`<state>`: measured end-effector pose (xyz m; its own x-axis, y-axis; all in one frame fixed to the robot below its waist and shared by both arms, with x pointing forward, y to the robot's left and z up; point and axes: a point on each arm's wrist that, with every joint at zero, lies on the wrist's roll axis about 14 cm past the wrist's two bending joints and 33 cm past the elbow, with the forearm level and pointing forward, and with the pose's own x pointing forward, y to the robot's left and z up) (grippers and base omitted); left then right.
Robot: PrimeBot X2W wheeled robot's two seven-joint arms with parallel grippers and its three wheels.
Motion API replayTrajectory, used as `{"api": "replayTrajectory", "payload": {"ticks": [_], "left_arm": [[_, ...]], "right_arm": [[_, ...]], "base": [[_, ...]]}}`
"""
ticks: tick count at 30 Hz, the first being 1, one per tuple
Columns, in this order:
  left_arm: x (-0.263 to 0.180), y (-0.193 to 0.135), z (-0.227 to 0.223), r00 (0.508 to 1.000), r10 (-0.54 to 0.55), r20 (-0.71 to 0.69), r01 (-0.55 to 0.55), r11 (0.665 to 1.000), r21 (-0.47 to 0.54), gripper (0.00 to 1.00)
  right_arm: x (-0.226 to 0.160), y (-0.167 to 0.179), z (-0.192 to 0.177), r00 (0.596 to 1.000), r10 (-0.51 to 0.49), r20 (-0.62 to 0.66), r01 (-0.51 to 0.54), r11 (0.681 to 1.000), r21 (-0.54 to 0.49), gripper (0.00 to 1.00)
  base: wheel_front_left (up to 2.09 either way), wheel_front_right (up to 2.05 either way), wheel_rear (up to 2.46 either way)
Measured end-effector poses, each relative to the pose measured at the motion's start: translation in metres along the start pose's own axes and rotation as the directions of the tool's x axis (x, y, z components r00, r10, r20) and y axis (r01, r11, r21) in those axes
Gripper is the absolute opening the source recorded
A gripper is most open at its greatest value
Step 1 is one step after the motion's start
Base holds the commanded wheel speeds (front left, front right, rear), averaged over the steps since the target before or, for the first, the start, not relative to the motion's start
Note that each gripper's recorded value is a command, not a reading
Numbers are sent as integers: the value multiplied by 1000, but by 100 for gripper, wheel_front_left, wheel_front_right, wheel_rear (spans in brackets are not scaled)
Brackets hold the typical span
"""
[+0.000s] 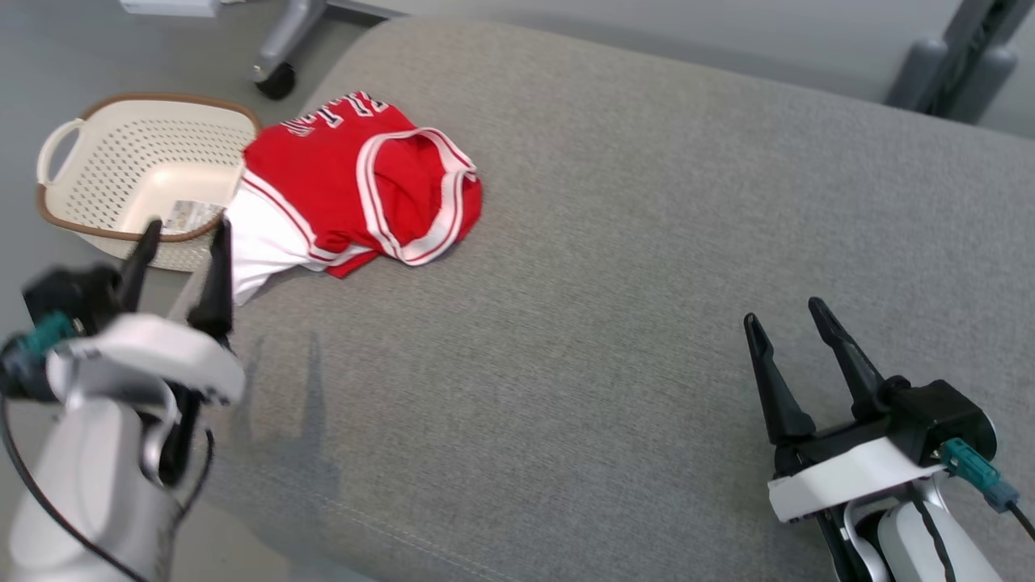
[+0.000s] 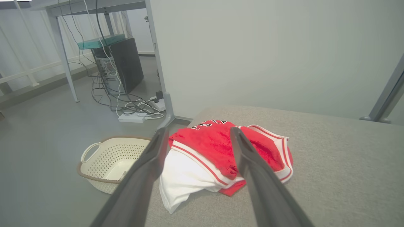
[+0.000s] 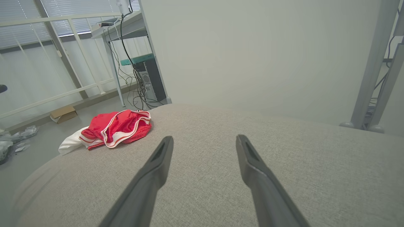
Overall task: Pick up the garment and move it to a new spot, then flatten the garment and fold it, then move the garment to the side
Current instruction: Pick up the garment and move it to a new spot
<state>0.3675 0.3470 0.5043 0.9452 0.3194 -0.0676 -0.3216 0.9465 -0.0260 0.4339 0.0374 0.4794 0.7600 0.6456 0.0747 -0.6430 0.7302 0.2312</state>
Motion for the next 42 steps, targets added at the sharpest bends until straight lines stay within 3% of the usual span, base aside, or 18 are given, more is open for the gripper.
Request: {"api": "replayTrajectory", "payload": {"ticks": [6,16,27,38,39,40,41,42], "left_arm": [[64,-9,-7,976,-57,-212,51,998,-36,100],[122,-34,-55,860,-120,-495,92,993,-80,100],[132,-56,-127,705,-128,-698,65,991,-116,100],[127,-53,-146,653,-101,-751,45,994,-95,100],[127,-54,-146,648,-103,-754,44,994,-98,76],[127,-55,-146,647,-106,-755,46,994,-100,42],[126,-57,-146,645,-110,-756,56,994,-98,15],[127,-59,-145,647,-116,-754,65,993,-97,0]], "right_arm": [[0,-24,-11,999,-33,-17,33,999,-9,100],[-9,-67,-30,991,-123,-51,123,992,-7,100],[-21,-90,-45,979,-190,-79,191,982,2,100],[-23,-96,-47,975,-204,-83,205,979,-1,100],[-23,-96,-47,976,-203,-83,204,979,-1,100],[-22,-95,-47,976,-202,-84,202,979,-3,100],[-22,-95,-47,976,-201,-85,201,980,-3,100],[-22,-95,-48,976,-199,-85,200,980,-3,100]], "base": [[0,0,0],[0,0,0],[0,0,0],[0,0,0],[0,0,0],[0,0,0],[0,0,0],[0,0,0]]}}
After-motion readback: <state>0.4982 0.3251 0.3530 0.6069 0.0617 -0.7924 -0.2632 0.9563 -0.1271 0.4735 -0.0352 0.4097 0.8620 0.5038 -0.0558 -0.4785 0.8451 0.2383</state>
